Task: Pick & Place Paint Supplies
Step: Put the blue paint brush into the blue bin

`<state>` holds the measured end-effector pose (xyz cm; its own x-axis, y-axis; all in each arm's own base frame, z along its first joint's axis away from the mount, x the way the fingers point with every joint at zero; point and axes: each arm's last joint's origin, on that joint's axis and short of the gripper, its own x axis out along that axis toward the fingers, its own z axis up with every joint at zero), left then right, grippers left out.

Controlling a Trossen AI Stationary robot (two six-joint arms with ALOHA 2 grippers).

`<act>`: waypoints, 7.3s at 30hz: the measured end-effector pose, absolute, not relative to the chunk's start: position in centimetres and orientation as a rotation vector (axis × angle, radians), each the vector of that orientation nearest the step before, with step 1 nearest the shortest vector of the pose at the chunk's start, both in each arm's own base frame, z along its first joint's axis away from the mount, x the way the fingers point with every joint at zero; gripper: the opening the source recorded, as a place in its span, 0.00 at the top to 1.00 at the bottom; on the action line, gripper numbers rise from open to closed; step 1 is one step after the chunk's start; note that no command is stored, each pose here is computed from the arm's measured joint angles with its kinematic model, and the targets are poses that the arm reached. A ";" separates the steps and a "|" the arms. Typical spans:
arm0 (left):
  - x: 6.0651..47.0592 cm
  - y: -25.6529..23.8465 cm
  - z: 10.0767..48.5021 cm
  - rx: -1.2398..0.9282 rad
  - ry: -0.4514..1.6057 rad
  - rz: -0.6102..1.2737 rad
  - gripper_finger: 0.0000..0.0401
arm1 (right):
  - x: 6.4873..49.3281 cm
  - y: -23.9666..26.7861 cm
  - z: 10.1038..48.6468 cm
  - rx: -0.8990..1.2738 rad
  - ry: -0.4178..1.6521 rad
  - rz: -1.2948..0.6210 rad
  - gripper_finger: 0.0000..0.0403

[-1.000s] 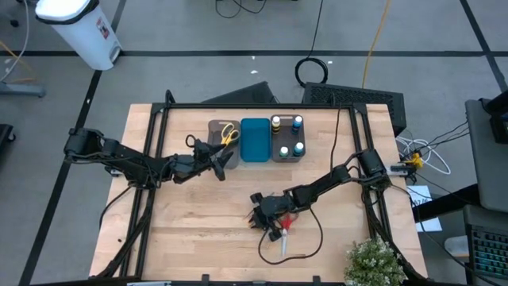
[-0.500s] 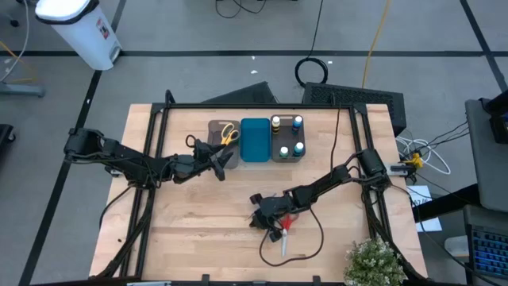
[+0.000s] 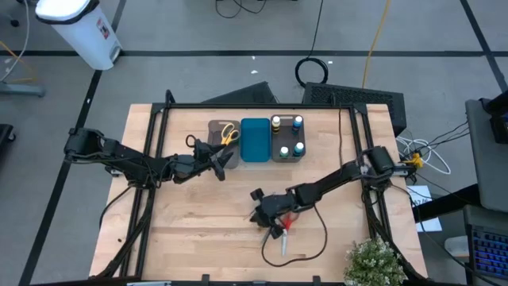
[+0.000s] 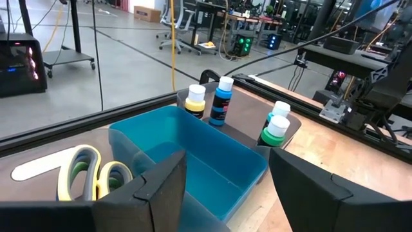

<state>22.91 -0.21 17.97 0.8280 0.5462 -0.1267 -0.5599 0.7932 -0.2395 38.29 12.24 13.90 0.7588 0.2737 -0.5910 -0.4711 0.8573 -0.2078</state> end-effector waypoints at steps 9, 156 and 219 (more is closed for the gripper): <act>23.0 -0.3 18.0 -0.286 0.058 0.551 0.43 | 36.7 12.5 21.7 -0.256 0.367 0.404 1.00; 40.7 10.8 27.6 -0.155 0.537 0.429 0.26 | 22.3 5.8 28.0 -0.098 -0.007 0.205 0.82; 33.2 -14.7 13.2 -0.152 0.909 0.147 0.29 | 22.3 5.8 27.7 -0.096 0.026 0.207 0.82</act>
